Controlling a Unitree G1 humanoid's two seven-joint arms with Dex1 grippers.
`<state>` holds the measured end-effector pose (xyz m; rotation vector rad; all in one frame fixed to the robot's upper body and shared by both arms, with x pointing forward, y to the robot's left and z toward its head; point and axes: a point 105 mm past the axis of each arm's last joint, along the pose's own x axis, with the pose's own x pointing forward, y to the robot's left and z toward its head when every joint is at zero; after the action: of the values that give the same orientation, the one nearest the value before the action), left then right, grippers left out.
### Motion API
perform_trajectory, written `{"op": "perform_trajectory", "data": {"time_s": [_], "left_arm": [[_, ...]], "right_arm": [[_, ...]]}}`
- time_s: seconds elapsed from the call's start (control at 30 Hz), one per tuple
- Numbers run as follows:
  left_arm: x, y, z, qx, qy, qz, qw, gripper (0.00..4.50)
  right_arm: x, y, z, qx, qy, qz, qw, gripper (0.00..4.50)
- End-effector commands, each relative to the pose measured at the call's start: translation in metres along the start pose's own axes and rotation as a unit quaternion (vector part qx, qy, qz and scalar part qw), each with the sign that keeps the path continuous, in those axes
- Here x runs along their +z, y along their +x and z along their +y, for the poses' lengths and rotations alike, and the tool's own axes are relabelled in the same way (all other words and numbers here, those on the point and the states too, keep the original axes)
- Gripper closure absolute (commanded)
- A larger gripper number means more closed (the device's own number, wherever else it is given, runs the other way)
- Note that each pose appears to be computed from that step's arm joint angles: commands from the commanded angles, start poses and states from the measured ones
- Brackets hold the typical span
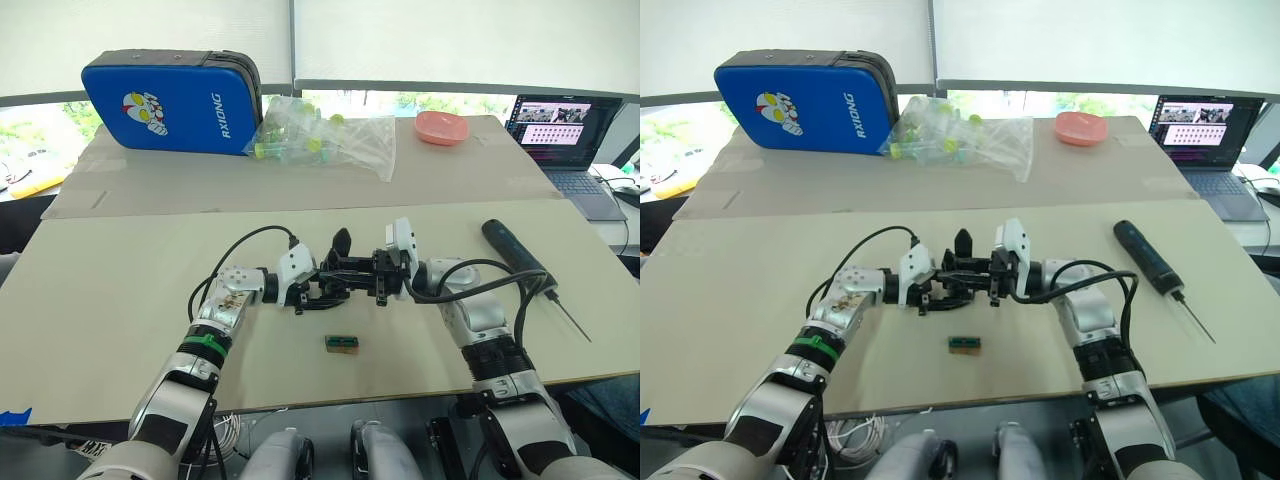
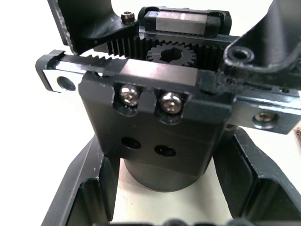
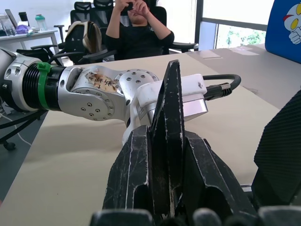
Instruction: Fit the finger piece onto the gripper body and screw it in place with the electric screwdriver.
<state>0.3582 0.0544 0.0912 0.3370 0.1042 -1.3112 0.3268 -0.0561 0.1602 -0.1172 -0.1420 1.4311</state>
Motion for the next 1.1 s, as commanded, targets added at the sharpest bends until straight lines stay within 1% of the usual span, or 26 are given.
{"op": "perform_trajectory", "data": {"time_s": [0.03, 0.23, 0.4, 0.53, 0.9, 1.1], "left_arm": [[0.01, 0.003, 0.002, -0.003, 0.014, -0.011, 1.0, 2.19], [0.009, 0.002, 0.002, -0.005, 0.017, -0.008, 1.0, 2.19], [0.011, 0.003, 0.003, -0.005, 0.021, -0.009, 1.0, 2.19], [0.011, 0.002, 0.003, -0.005, 0.022, -0.009, 1.0, 2.19], [0.009, 0.001, 0.002, -0.003, 0.024, -0.007, 1.0, 2.19], [0.009, 0.0, 0.004, 0.0, 0.025, -0.006, 1.0, 2.19]], "right_arm": [[0.011, 0.002, -0.001, 0.009, -0.021, -0.008, 1.0, 4.08], [0.001, 0.001, -0.003, 0.014, -0.016, 0.007, 1.0, 4.08], [-0.013, -0.001, -0.006, 0.017, -0.007, 0.033, 0.999, 4.08], [-0.02, -0.003, -0.004, 0.027, 0.003, 0.039, 0.999, 4.08], [-0.022, -0.003, -0.005, 0.036, 0.01, 0.046, 0.998, 4.08], [-0.015, -0.006, -0.006, 0.039, 0.005, 0.043, 0.998, 4.08]]}}
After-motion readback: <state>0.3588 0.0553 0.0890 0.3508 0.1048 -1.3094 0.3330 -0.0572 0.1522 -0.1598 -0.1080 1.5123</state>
